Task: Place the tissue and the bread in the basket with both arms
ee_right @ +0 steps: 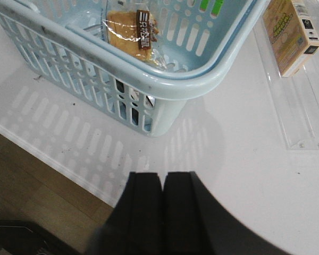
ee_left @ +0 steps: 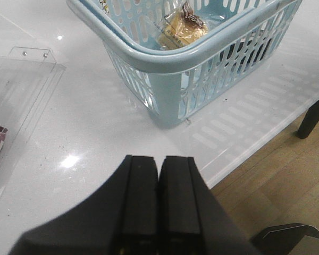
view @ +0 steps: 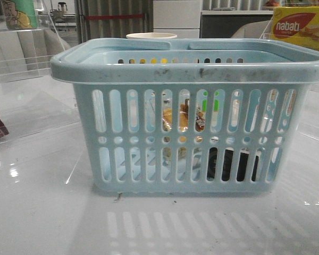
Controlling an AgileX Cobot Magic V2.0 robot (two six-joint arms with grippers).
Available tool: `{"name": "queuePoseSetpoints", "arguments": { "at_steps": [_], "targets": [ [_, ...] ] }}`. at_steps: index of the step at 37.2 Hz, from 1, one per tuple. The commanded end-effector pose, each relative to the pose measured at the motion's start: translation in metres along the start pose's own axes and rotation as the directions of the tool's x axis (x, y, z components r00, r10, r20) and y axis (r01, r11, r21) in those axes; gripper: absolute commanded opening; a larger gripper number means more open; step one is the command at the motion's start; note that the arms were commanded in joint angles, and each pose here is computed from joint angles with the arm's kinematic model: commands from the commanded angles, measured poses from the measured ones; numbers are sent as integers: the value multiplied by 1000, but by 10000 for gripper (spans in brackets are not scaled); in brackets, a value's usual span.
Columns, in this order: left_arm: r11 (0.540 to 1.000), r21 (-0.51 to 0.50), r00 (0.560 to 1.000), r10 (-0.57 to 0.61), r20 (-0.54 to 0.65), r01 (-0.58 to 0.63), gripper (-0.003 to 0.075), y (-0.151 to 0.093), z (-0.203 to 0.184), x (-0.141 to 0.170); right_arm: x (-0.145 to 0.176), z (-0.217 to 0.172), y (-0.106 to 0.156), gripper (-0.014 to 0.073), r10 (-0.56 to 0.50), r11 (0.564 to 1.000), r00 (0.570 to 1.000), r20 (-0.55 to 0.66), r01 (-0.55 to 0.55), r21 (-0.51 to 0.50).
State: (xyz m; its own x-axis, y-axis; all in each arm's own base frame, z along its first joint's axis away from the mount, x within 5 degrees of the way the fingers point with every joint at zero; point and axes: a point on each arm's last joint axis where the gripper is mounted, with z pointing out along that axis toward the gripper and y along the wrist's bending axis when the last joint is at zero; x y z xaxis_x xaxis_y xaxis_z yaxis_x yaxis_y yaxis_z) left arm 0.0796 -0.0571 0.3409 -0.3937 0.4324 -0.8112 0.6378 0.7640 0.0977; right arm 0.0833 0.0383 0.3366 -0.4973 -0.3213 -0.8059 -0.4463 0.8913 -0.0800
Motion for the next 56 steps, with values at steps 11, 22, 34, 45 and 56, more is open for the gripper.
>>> {"name": "queuePoseSetpoints", "arguments": {
  "at_steps": [11,22,34,45,56],
  "targets": [
    [1000,-19,992,-21,123,24,91,2,-10,-8,-12,-6,-2,59,-19,1000,996,87,18,17],
    [957,-270,952,-20,306,107,91,17,-9,27,-12,-6,-2,59,-19,1000,996,87,18,17],
    [837,-470,872,-17,490,281,91,19,13,98,-12,-6,-2,59,-19,1000,996,87,18,17],
    [769,-549,824,51,564,329,91,14,28,137,-12,-6,-2,59,-19,1000,996,87,18,17],
    [748,-586,814,108,570,311,91,15,28,137,-11,-6,-2,59,-19,1000,996,86,18,17]
  ]
}}
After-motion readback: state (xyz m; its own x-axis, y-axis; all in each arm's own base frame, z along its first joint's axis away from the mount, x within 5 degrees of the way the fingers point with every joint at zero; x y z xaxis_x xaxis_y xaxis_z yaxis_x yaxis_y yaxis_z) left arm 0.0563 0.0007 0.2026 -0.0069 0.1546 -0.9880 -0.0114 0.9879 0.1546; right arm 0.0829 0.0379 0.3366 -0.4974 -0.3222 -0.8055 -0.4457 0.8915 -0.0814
